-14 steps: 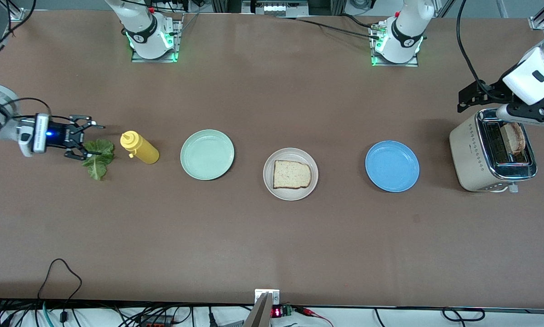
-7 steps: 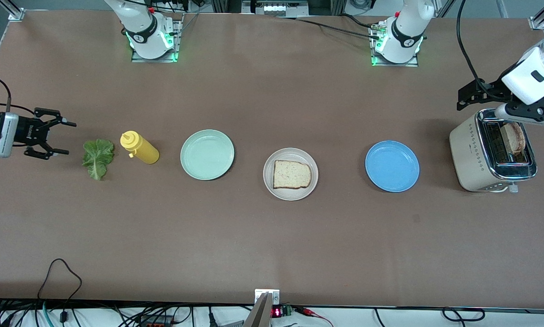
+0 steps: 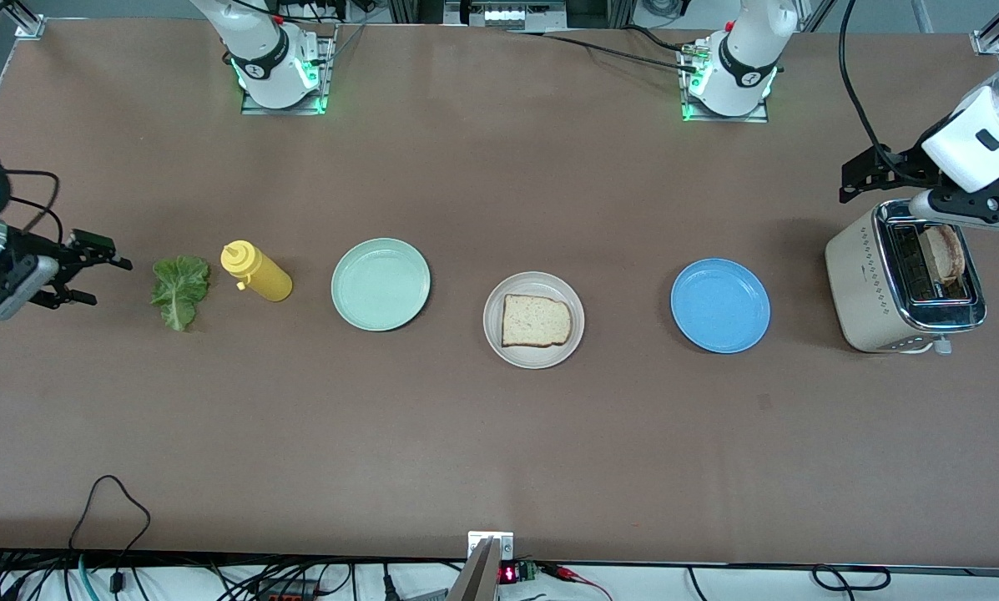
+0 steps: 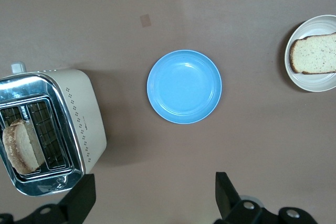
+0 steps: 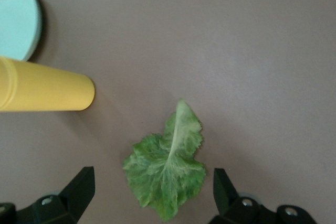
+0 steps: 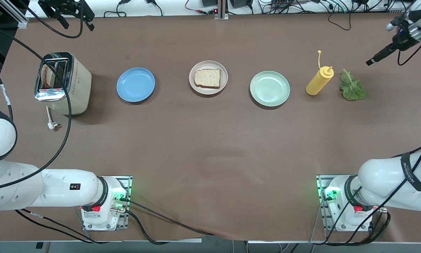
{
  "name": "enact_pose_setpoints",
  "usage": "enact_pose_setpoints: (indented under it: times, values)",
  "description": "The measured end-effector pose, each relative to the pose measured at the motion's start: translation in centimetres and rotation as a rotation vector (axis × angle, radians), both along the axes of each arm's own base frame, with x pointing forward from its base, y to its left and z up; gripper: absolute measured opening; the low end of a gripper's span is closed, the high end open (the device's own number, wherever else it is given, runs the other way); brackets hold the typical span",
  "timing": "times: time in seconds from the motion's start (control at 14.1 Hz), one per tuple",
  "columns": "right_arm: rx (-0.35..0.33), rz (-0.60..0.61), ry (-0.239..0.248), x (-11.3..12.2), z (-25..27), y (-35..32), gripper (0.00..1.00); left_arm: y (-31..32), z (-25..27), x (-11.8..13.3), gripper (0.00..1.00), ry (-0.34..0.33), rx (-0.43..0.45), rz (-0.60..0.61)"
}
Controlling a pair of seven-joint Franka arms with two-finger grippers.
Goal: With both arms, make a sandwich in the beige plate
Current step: 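Grasp the green lettuce leaf with the right gripper and lift it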
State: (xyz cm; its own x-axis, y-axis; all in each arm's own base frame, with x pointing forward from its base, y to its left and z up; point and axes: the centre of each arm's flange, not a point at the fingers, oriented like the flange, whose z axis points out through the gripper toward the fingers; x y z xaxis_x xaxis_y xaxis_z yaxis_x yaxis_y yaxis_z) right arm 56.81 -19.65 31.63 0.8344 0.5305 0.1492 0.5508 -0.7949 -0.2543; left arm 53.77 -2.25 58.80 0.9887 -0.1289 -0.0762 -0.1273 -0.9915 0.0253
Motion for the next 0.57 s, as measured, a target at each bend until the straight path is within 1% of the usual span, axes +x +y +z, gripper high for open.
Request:
enact_pose_setpoints:
  times: [0.14,0.21,0.43,0.5,0.57]
  values:
    - [-0.060,-0.085,0.016,1.0,-0.5,1.7,1.00,0.0,0.0,0.0,1.00,0.000,0.000,0.000]
    - [-0.081,-0.127,0.011,1.5,-1.1,2.3,1.00,0.0,0.0,0.0,1.00,0.000,0.000,0.000]
    - [-0.138,-0.197,-0.032,1.9,-5.3,3.0,1.00,0.1,0.0,0.0,1.00,0.000,0.000,0.001]
    - [-0.155,-0.225,-0.042,1.6,-7.0,3.4,1.00,0.1,0.0,0.0,1.00,0.000,0.000,0.001]
    - [-0.167,-0.246,-0.043,1.2,-8.6,3.7,1.00,0.1,0.0,0.0,1.00,0.000,0.000,0.002]
